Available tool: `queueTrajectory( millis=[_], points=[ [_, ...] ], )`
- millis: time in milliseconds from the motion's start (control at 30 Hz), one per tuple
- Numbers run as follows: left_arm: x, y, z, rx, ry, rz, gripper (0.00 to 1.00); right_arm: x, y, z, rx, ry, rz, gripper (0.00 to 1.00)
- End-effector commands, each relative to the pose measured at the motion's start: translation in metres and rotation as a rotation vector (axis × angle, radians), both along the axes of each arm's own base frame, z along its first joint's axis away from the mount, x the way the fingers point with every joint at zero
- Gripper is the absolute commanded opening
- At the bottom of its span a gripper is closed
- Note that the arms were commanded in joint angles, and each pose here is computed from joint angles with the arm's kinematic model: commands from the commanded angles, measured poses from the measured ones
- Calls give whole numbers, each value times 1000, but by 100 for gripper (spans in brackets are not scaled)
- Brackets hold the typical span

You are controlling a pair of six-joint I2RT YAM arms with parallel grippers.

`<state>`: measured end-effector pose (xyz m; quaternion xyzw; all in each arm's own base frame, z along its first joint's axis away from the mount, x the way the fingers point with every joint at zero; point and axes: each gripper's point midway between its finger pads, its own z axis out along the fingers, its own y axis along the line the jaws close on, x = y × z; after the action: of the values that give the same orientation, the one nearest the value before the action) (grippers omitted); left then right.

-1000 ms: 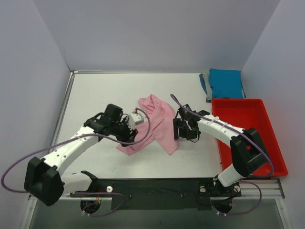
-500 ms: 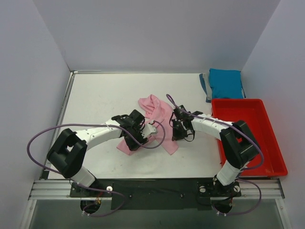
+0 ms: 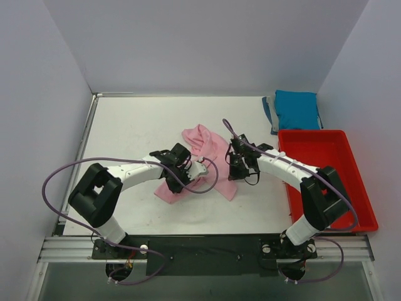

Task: Fold and stack the t-shirts
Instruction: Flatten out the tshirt

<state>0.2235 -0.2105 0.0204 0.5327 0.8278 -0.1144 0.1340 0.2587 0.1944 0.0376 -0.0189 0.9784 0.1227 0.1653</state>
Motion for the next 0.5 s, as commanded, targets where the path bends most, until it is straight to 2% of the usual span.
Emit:
queueTrajectory(
  millis=[0,167,333,367,467],
  points=[
    [20,-10,18,-60,-48,-12,0,9,-7,34,-20,-77,-13,0],
    [44,-8,87,-125,-134,25,0,19,-31,78,-51,-177,-44,0],
    [89,23,203,-212,-387,106,0,35,-75,181,-7,-420,-138,0],
    [91,33,214,-203,-411,114,0,39,-92,212,-12,-508,-186,0],
    [94,49,272,-214,-544,123,0,35,-116,264,-10,-645,-235,0]
  ],
)
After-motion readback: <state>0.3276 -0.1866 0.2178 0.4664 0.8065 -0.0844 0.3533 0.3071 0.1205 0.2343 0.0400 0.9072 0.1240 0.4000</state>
